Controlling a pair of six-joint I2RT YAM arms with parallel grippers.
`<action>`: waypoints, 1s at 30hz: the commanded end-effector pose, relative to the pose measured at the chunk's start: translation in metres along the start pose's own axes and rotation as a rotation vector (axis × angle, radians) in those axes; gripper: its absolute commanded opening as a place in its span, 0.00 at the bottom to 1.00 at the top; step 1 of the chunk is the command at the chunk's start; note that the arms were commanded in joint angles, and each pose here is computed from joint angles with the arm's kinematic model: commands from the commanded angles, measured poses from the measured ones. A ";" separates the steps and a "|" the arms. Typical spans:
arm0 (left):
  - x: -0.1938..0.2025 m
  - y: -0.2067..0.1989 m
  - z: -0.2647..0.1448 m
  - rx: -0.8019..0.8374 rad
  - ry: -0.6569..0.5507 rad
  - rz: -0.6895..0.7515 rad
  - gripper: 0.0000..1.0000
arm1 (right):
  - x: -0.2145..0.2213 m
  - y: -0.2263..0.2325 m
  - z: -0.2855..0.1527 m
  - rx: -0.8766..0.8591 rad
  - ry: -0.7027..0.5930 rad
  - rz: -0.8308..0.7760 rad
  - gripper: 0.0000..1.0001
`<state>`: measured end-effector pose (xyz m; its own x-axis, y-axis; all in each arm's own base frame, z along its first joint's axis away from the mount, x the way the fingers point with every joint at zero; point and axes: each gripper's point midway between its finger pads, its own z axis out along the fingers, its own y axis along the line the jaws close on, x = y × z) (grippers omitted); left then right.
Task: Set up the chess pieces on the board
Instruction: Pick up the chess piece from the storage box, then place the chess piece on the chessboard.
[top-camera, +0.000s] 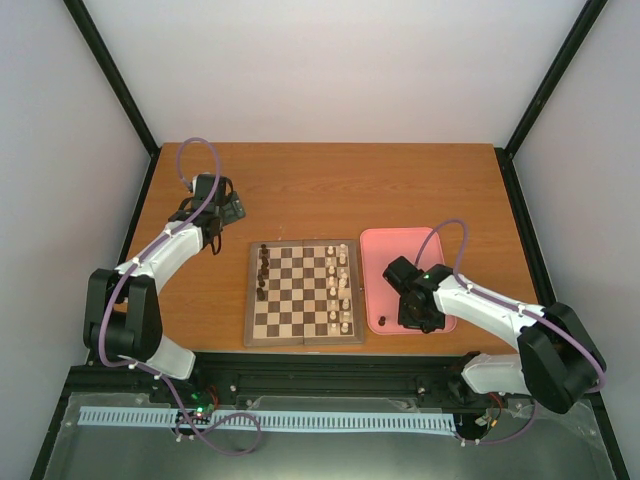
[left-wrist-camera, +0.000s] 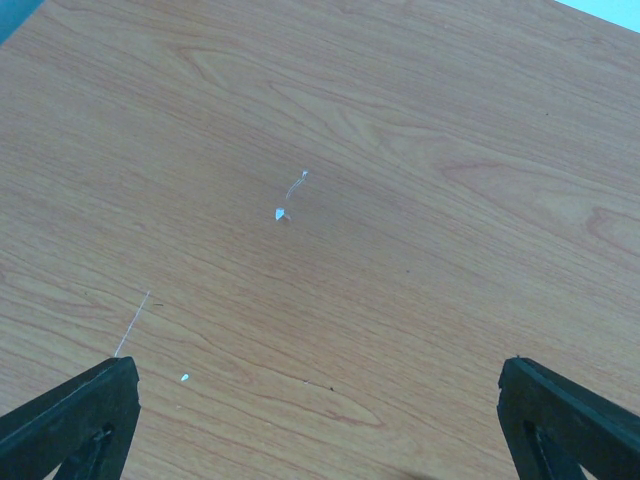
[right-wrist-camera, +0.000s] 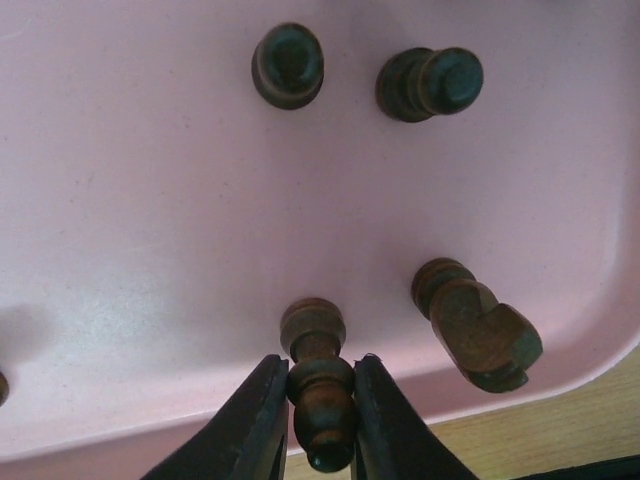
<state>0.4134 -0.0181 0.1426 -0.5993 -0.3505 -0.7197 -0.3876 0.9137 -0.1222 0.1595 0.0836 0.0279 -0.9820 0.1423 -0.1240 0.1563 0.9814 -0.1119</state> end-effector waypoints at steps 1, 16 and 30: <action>-0.015 -0.007 -0.003 0.004 -0.032 0.004 1.00 | -0.004 -0.001 0.001 0.000 -0.017 0.021 0.17; -0.015 -0.007 -0.002 0.000 -0.029 0.006 1.00 | -0.036 0.019 -0.042 -0.096 -0.130 -0.004 0.06; -0.013 -0.009 0.003 0.003 -0.015 0.014 1.00 | -0.070 0.131 -0.144 -0.182 -0.311 -0.393 0.06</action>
<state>0.4177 -0.0188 0.1392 -0.6058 -0.3492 -0.7149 -0.3892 0.9138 -0.1166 0.2342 0.1796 0.1549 -0.9153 -0.0889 -0.3928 -0.1046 0.9943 0.0187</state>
